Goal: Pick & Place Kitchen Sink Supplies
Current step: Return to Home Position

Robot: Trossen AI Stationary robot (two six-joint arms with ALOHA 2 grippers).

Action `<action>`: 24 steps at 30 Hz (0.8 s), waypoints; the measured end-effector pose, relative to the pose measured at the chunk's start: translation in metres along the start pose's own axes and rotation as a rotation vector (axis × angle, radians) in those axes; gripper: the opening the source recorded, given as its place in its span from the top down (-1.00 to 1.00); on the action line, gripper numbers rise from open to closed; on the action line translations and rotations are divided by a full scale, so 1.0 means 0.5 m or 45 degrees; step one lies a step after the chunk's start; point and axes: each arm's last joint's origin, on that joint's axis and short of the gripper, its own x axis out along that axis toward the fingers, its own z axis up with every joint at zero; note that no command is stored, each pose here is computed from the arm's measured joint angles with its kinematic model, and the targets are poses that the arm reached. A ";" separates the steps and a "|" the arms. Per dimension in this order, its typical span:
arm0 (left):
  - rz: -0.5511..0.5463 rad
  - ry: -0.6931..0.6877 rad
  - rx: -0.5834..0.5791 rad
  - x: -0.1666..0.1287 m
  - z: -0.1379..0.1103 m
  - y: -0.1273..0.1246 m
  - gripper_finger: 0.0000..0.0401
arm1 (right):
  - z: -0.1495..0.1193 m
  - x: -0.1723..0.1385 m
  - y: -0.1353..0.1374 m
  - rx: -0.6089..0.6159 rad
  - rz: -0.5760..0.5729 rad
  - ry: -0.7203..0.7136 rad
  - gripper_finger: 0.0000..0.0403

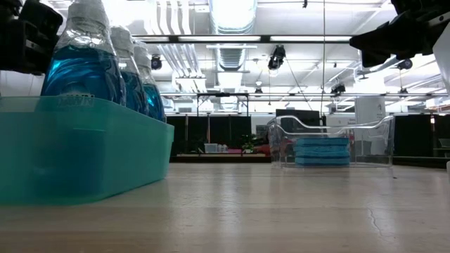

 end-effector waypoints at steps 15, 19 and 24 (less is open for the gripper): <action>0.005 -0.007 -0.005 0.000 0.003 0.001 1.00 | 0.000 0.000 0.000 -0.002 0.000 0.000 0.96; 0.004 -0.008 -0.006 0.000 0.003 0.001 1.00 | 0.000 0.000 0.000 0.000 0.000 0.000 0.96; 0.004 -0.008 -0.006 0.000 0.003 0.001 1.00 | 0.000 0.000 0.000 0.001 0.000 0.000 0.96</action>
